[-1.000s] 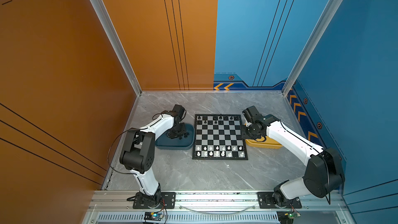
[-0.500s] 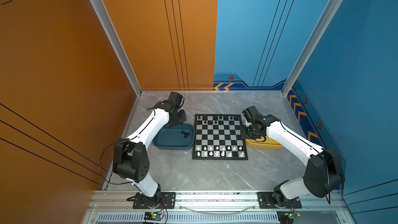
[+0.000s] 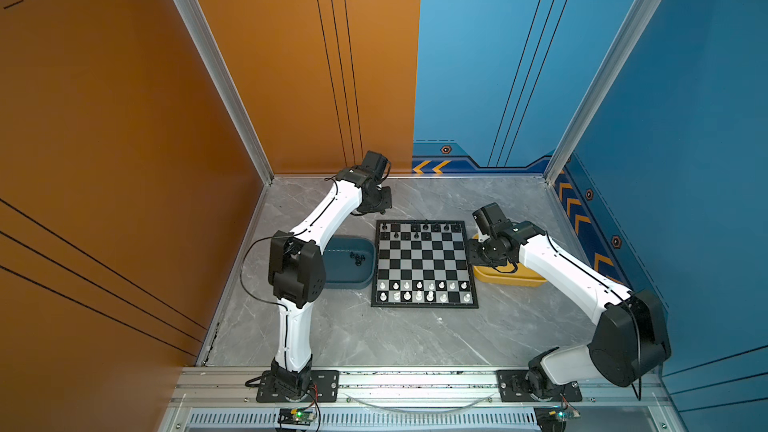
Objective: Set up the chess pieces on the board
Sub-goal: 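Carry the pawn to the far rows while the right gripper shifts, then lower the black pawn onto a far-row square and open the left gripper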
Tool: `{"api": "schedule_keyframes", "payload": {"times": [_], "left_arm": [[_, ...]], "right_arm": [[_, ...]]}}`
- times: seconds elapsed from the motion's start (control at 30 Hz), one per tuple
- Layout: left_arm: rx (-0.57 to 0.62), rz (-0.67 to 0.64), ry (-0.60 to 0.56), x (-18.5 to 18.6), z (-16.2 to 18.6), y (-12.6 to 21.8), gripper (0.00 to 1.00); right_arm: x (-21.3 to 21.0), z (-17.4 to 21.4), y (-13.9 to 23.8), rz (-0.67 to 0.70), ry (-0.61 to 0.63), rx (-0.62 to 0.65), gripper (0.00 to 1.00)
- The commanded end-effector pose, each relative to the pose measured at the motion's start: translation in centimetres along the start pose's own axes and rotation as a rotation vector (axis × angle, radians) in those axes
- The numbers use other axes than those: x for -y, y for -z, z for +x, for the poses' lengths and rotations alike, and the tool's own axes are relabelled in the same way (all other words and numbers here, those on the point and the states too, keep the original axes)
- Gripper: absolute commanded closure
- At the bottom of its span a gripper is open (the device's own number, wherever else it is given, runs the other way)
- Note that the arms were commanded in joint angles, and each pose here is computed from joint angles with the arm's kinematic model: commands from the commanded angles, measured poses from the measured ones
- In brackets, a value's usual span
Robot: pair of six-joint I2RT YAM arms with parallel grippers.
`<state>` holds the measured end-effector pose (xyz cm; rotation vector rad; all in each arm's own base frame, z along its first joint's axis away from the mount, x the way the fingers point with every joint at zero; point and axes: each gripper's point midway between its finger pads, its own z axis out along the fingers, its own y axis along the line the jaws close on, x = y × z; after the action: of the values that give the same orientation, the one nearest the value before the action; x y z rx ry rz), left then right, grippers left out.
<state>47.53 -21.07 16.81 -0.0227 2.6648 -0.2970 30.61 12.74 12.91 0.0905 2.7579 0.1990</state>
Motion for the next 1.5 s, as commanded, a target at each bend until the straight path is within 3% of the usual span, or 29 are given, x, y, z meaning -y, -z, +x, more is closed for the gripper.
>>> {"api": "schedule_keyframes", "payload": {"times": [0.0, 0.67, 1.47], "left_arm": [[-0.046, -0.015, -0.056, 0.6, 0.2, -1.1, 1.0], [-0.127, -0.068, -0.141, 2.1, 1.7, -8.9, 1.0], [-0.171, -0.136, -0.174, 1.3, 3.3, -10.5, 1.0]], "right_arm": [[0.8, 0.5, 0.8, 0.002, -0.019, 0.007, 0.72], [3.4, 2.2, 1.4, 0.029, -0.083, 0.004, 0.7], [3.3, 2.5, 0.7, 0.025, -0.083, -0.018, 0.7]]}}
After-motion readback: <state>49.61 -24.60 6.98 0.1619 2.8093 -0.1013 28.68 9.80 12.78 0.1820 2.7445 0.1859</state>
